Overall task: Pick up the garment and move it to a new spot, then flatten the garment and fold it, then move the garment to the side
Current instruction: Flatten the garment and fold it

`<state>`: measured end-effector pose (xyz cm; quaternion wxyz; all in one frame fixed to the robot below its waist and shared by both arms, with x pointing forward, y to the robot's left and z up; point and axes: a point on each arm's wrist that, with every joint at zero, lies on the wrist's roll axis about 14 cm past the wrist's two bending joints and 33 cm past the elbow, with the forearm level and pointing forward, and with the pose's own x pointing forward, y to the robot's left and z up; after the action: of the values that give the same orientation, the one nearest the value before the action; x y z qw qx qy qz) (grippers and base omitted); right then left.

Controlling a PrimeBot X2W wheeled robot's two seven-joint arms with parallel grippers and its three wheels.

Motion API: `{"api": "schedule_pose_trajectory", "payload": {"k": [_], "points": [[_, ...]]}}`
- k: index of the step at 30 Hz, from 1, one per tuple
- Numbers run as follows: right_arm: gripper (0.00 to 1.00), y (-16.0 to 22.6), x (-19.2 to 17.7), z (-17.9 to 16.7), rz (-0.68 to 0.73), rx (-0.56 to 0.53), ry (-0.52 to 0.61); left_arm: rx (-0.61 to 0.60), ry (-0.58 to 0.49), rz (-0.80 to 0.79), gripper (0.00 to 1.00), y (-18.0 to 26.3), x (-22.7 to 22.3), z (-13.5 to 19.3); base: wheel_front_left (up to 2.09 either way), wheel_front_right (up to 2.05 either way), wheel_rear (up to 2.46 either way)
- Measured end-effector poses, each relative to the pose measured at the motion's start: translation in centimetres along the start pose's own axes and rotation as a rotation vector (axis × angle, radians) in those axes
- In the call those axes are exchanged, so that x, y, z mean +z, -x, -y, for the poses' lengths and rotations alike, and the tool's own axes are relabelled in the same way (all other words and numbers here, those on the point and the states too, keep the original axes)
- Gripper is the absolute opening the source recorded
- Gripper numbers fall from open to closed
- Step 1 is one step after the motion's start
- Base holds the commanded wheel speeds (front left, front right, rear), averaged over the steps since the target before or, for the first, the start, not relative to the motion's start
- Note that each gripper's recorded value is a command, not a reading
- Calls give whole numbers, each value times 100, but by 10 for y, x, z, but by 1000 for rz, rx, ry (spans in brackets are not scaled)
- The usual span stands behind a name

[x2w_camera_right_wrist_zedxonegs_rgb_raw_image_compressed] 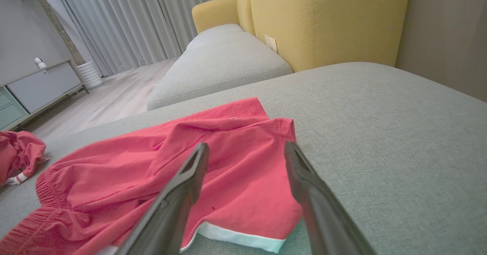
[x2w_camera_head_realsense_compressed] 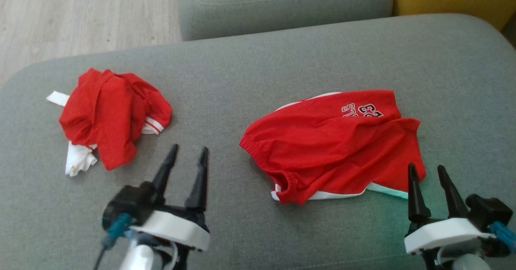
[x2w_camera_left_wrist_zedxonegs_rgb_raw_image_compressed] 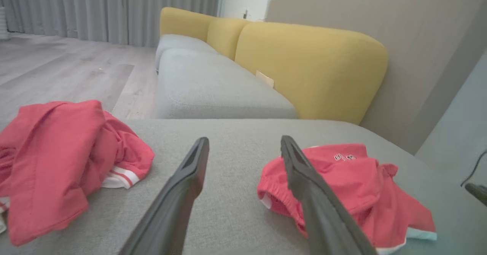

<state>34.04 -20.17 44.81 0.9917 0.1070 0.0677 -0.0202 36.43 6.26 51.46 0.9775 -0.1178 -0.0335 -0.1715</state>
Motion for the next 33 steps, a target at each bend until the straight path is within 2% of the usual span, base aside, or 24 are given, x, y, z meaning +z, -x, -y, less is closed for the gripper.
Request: {"api": "schedule_pose_trajectory", "payload": {"k": [4, 7, 10, 12, 20, 28, 33], "points": [[100, -4, -2, 3, -9, -11, 0, -142, -62, -107, 100, 3, -33, 27, 0, 0, 0], [100, -8, 0, 7, -5, -22, 2, -287, -158, -181, 100, 6, -57, 50, 0, 0, 0], [100, -11, 0, 9, -5, -29, 2, -378, -241, -226, 100, 6, -71, 57, 0, 0, 0], [100, -12, 0, 10, -6, -32, 2, -402, -260, -238, 100, 6, -75, 59, 0, 0, 0], [100, -10, -8, 20, -31, -63, 1, -684, -460, -318, 100, 19, -108, 86, 0, 0, 0], [100, -14, -1, 25, -13, -80, 2, -775, -552, -282, 100, 1, -106, 95, 0, 0, 0], [100, -13, -2, 29, -18, -90, 3, -840, -591, -301, 100, 7, -115, 101, 0, 0, 0]]}}
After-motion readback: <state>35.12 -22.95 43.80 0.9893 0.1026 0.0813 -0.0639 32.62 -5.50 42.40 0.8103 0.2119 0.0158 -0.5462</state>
